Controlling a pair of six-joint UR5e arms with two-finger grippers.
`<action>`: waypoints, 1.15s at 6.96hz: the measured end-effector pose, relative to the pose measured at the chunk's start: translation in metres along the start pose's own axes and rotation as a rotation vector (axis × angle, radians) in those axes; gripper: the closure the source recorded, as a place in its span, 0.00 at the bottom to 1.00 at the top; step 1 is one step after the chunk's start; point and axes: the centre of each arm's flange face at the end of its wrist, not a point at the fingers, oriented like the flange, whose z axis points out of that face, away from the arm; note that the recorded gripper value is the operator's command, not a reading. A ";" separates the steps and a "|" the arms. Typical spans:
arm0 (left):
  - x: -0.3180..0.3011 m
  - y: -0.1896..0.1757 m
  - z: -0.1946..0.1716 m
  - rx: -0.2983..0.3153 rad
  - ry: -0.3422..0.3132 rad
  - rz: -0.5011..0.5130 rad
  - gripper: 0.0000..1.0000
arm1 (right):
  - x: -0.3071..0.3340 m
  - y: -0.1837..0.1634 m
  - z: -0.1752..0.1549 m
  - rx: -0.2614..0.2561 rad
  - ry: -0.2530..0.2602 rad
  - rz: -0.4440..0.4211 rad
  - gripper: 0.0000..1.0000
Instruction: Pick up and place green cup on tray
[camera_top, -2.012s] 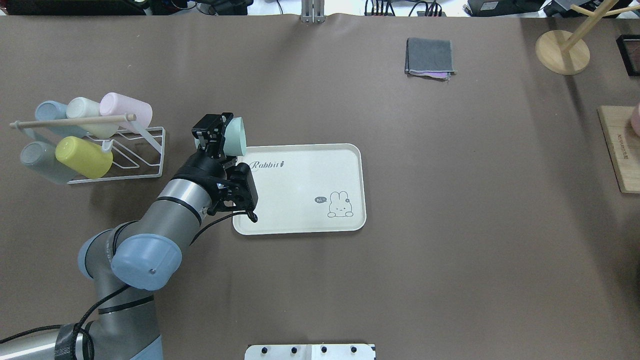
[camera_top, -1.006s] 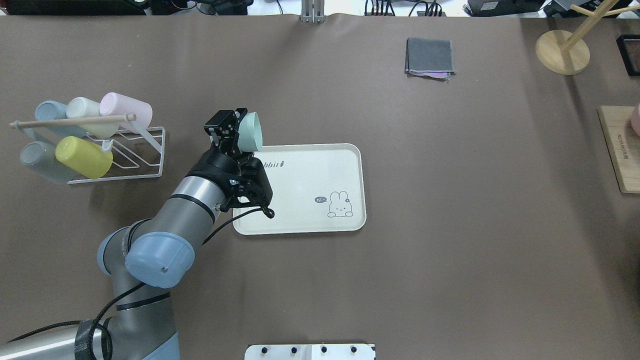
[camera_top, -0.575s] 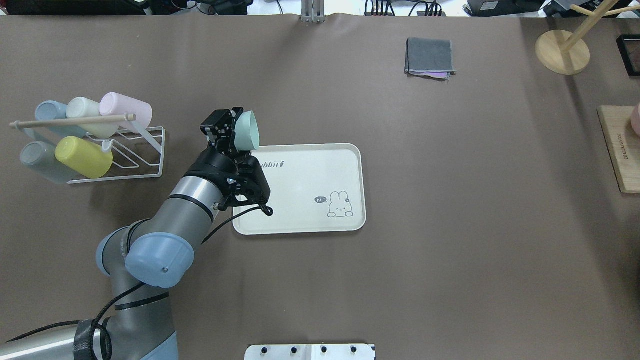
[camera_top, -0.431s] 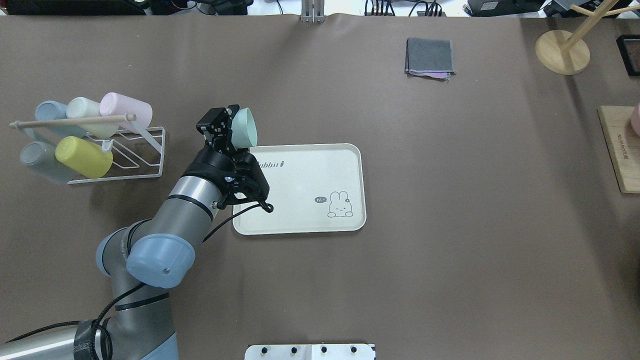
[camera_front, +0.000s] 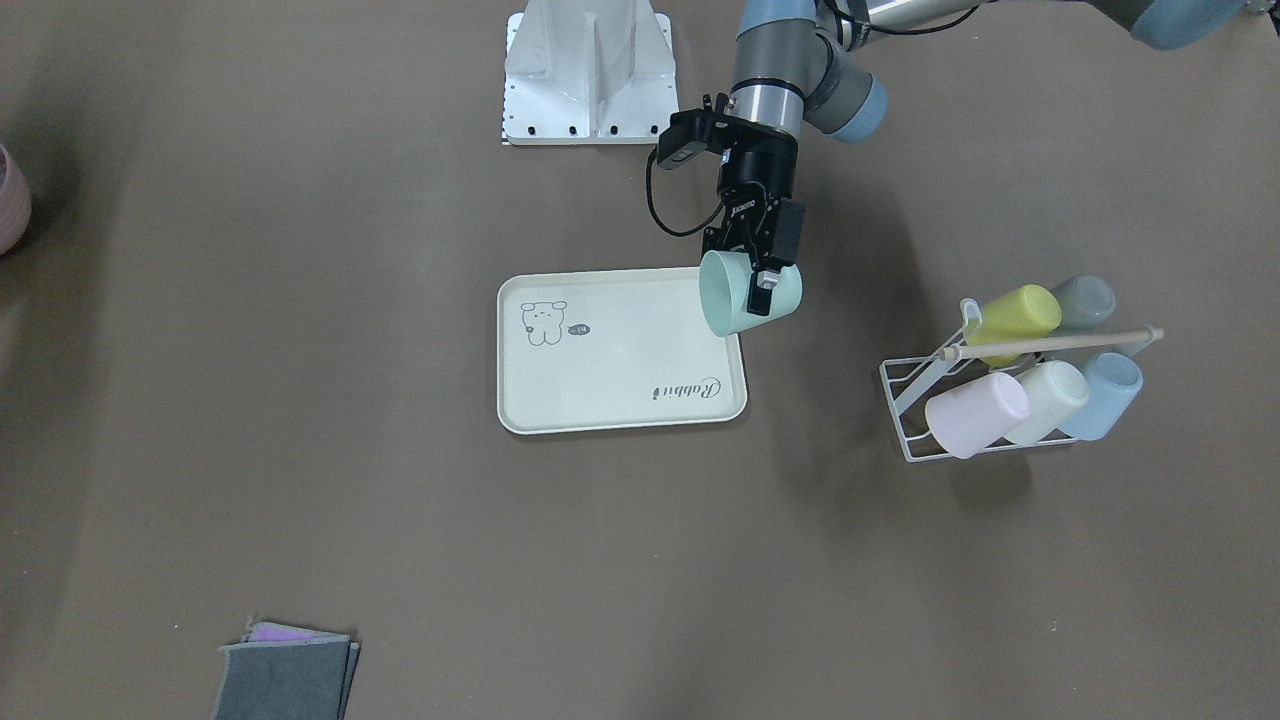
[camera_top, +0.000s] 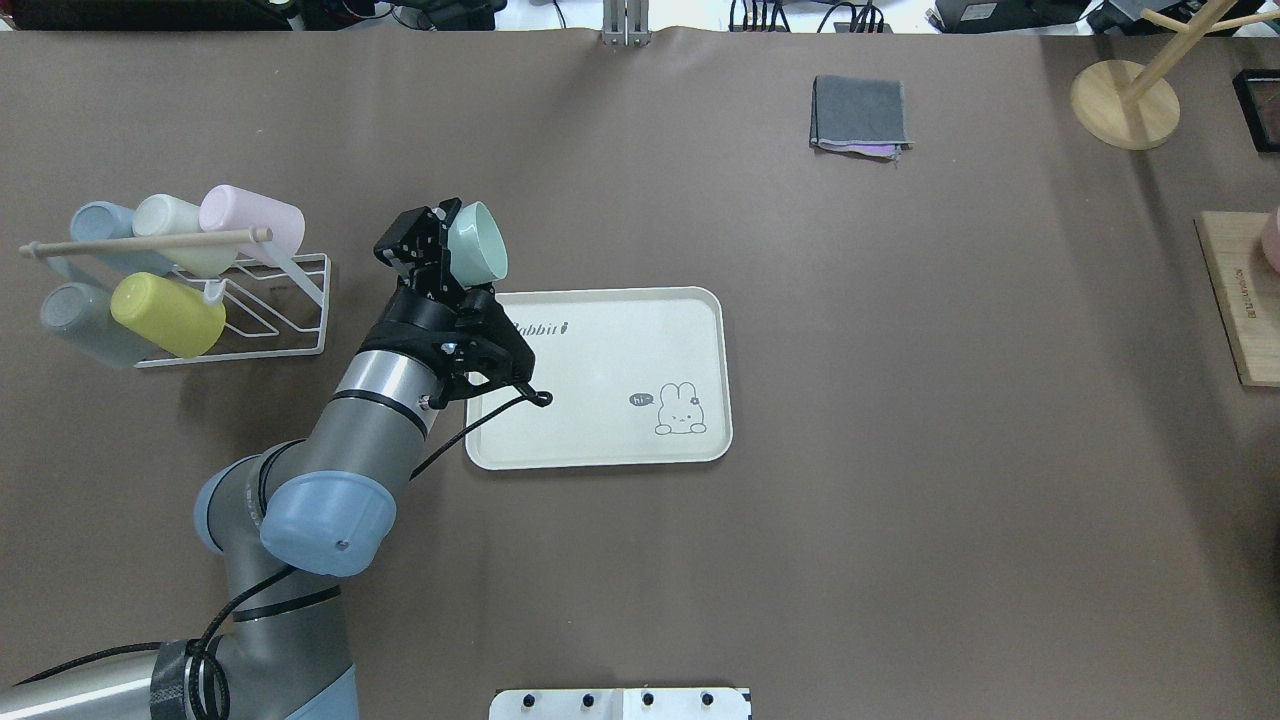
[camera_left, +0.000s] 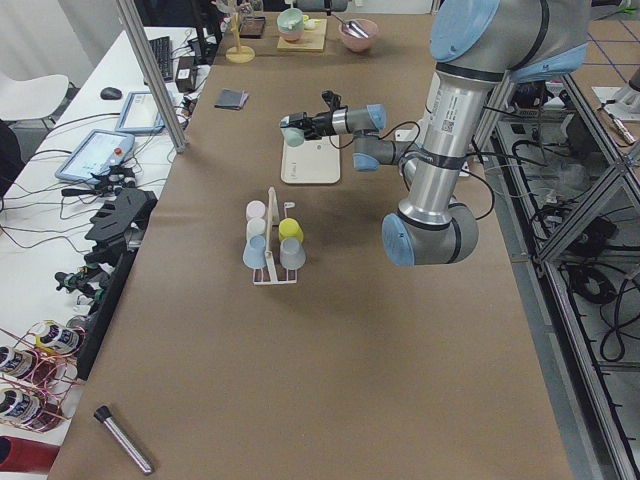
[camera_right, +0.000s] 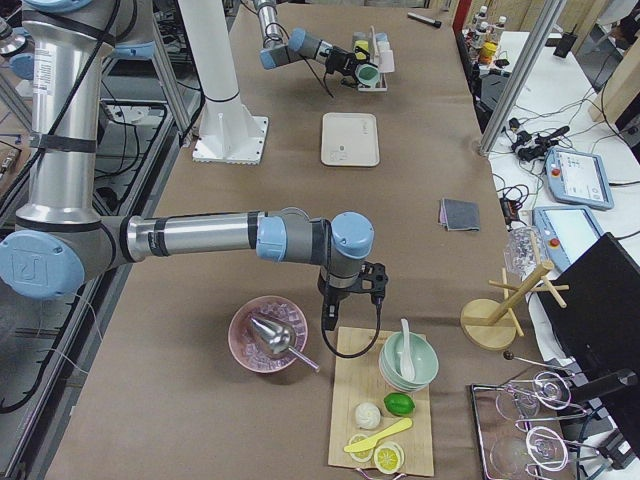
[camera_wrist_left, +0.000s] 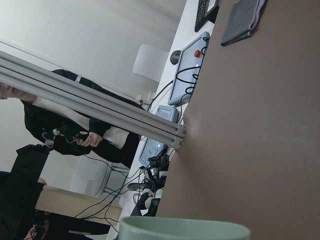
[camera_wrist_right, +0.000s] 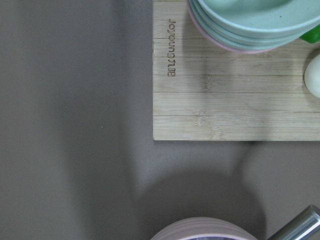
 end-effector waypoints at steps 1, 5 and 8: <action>-0.002 0.000 -0.001 0.002 -0.010 -0.072 0.26 | 0.000 0.000 0.000 0.000 0.000 0.000 0.00; -0.003 0.001 -0.001 0.004 -0.069 -0.395 0.21 | 0.001 -0.002 0.001 -0.001 0.002 0.001 0.00; 0.011 0.002 0.001 0.003 -0.098 -0.547 0.28 | 0.002 -0.004 0.002 -0.002 0.002 0.004 0.00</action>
